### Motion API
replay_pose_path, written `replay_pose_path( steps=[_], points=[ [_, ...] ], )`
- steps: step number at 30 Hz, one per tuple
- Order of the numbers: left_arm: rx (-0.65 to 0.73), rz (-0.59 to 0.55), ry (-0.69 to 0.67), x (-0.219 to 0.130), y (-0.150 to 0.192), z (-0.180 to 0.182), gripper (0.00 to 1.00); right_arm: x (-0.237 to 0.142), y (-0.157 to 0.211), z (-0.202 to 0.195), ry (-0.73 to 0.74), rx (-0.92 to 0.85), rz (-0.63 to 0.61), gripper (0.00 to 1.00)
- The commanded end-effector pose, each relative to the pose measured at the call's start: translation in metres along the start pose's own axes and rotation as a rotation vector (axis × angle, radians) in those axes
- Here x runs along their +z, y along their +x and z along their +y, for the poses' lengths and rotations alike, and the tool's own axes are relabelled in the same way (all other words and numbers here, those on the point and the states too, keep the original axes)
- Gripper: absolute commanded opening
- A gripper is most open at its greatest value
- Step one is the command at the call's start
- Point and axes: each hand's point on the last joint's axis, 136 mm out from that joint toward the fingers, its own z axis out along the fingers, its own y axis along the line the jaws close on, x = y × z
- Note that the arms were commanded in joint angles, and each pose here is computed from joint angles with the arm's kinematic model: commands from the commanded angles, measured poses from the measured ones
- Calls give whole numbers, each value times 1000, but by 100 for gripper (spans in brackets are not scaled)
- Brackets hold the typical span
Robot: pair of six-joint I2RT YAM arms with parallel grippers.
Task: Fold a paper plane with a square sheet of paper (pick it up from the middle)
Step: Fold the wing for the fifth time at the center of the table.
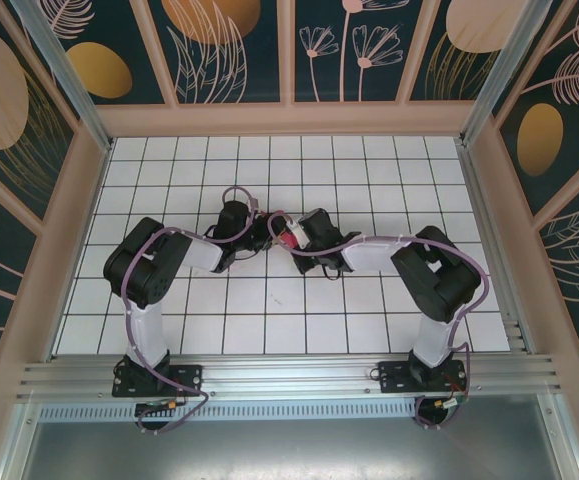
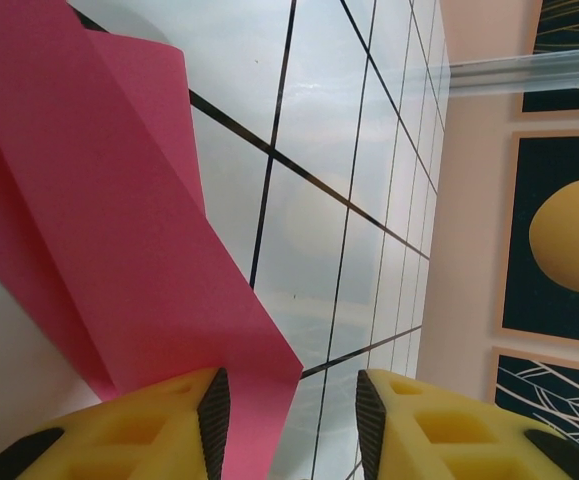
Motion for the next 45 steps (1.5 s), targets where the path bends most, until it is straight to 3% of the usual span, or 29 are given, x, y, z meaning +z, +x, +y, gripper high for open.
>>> replay_pose_path(
  steps=[1,11,23,32,45],
  points=[
    [26,-2,50,-3,-6,-22,42,-10,-8,14,-98,54,-32,0],
    [70,-1,49,-10,-5,-31,48,-27,-17,32,-381,307,-79,0],
    [97,22,25,-13,2,-22,48,-21,-13,36,-595,525,-26,0],
    [86,28,-6,-12,6,-6,49,-4,-3,35,-620,616,31,0],
    [146,39,91,-24,12,-30,50,-1,0,41,-721,783,59,0]
  ],
)
